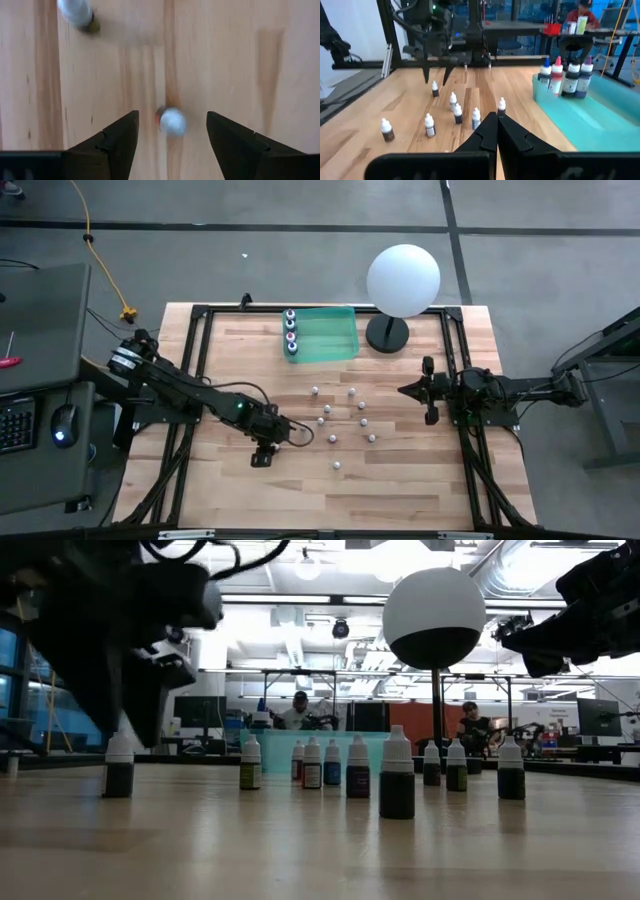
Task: Pick & Place food coloring
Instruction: Put the small red food coloring bottle into the green bin
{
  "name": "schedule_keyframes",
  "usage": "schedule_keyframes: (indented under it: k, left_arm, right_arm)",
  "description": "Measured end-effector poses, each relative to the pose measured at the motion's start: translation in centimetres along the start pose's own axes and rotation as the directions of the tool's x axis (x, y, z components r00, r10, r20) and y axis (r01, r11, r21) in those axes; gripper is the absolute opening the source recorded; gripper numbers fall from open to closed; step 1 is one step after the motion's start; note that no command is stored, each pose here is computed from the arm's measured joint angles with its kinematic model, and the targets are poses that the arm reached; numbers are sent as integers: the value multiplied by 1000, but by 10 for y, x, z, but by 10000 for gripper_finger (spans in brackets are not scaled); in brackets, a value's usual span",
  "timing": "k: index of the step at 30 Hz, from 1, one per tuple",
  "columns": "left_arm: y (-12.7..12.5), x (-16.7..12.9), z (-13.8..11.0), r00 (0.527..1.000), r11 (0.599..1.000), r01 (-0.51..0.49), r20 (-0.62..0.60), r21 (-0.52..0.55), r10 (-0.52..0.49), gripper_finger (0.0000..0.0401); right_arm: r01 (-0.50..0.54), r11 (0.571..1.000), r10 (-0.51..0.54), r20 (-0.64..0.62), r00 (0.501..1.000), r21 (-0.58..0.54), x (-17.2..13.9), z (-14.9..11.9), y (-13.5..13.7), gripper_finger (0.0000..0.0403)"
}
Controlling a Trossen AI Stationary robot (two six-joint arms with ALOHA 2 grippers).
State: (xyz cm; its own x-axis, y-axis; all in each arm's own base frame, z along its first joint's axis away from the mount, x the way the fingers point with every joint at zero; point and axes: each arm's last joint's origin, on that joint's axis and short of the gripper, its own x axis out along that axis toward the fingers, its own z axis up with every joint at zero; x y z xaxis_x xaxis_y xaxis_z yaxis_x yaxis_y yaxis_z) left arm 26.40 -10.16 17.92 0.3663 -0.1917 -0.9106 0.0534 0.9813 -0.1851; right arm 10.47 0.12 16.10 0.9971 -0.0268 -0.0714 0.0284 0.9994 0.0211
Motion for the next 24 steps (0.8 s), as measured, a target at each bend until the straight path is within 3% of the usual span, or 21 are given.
schedule_keyframes:
  k: [24]
  left_arm:
    - [0,11,0,1000,1000,10,-25,-17,-11,230]
  right_arm:
    - [0,1000,0,-1,1000,0,0,0,0,0]
